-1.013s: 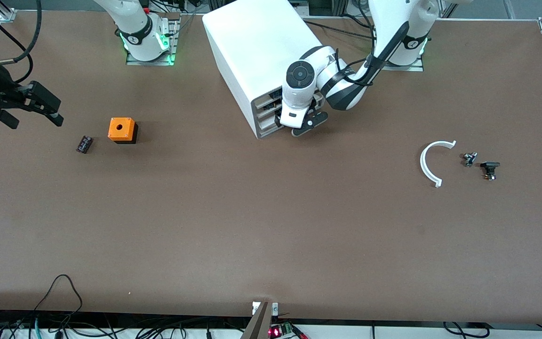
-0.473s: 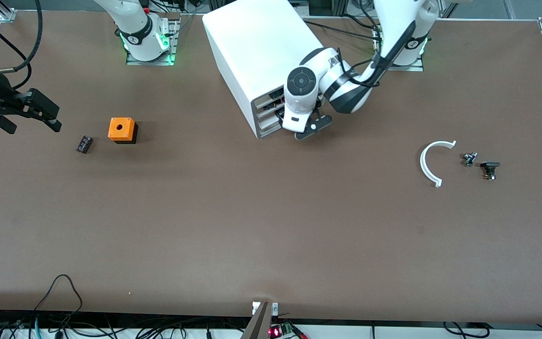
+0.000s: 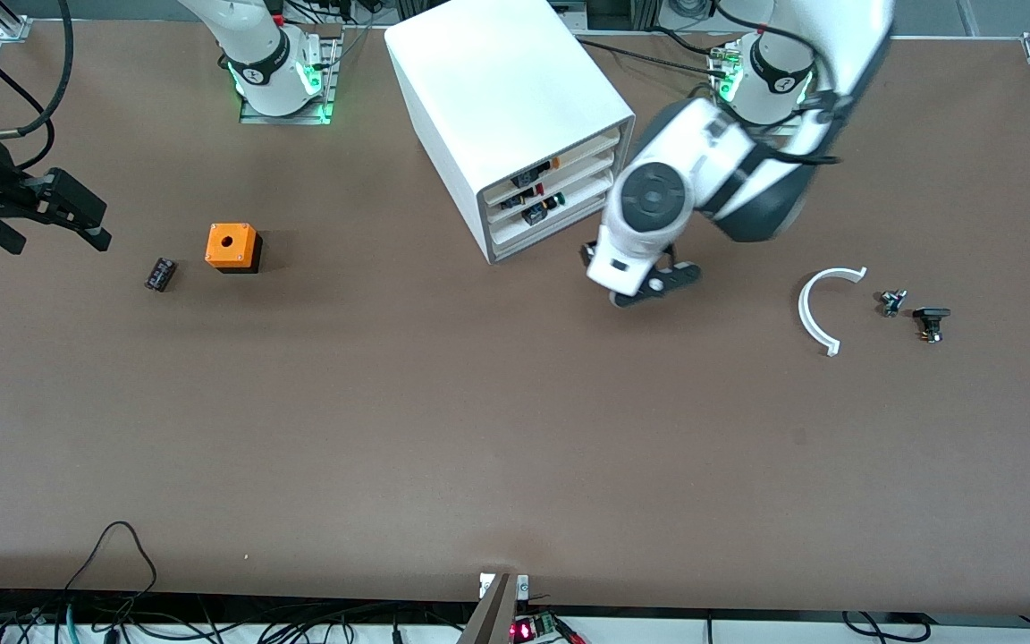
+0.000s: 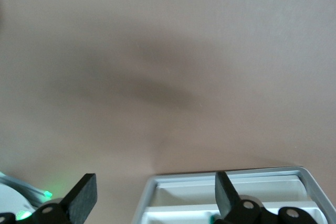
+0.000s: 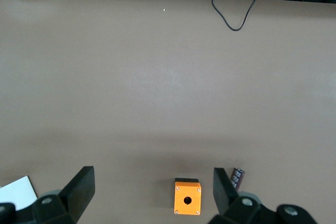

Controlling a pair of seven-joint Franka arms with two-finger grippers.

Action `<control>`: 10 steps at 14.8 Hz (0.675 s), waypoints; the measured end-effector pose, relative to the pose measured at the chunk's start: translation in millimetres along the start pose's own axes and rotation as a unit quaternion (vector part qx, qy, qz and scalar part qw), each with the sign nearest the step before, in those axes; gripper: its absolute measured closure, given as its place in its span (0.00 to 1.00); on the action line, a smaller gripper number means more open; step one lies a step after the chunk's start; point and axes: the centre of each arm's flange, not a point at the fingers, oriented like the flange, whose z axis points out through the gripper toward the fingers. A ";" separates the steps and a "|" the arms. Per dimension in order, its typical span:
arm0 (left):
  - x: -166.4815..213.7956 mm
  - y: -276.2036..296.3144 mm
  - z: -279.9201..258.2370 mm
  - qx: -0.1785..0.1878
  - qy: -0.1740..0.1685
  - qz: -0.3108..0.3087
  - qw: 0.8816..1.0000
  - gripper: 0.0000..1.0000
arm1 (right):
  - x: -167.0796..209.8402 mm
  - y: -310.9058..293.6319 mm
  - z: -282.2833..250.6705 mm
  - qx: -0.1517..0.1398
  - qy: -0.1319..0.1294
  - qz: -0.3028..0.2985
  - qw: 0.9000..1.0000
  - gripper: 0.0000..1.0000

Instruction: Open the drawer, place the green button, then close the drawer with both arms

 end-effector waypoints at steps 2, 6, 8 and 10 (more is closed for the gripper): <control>27.5 -31.1 -37.8 0.007 0.025 0.050 0.998 0.01 | 0.0 0.0 0.0 0.000 0.000 0.000 1.000 0.00; 69.4 -95.4 -106.9 0.001 0.079 0.164 0.983 0.01 | 0.0 0.0 0.0 0.000 0.000 0.000 1.000 0.00; 83.9 -133.5 -135.4 -0.006 0.101 0.210 0.973 0.01 | 0.0 0.1 0.0 0.000 0.000 0.000 1.000 0.00; 90.0 -167.5 -157.7 -0.006 0.119 0.232 0.965 0.01 | 0.0 -0.1 0.0 0.000 0.000 0.000 1.000 0.00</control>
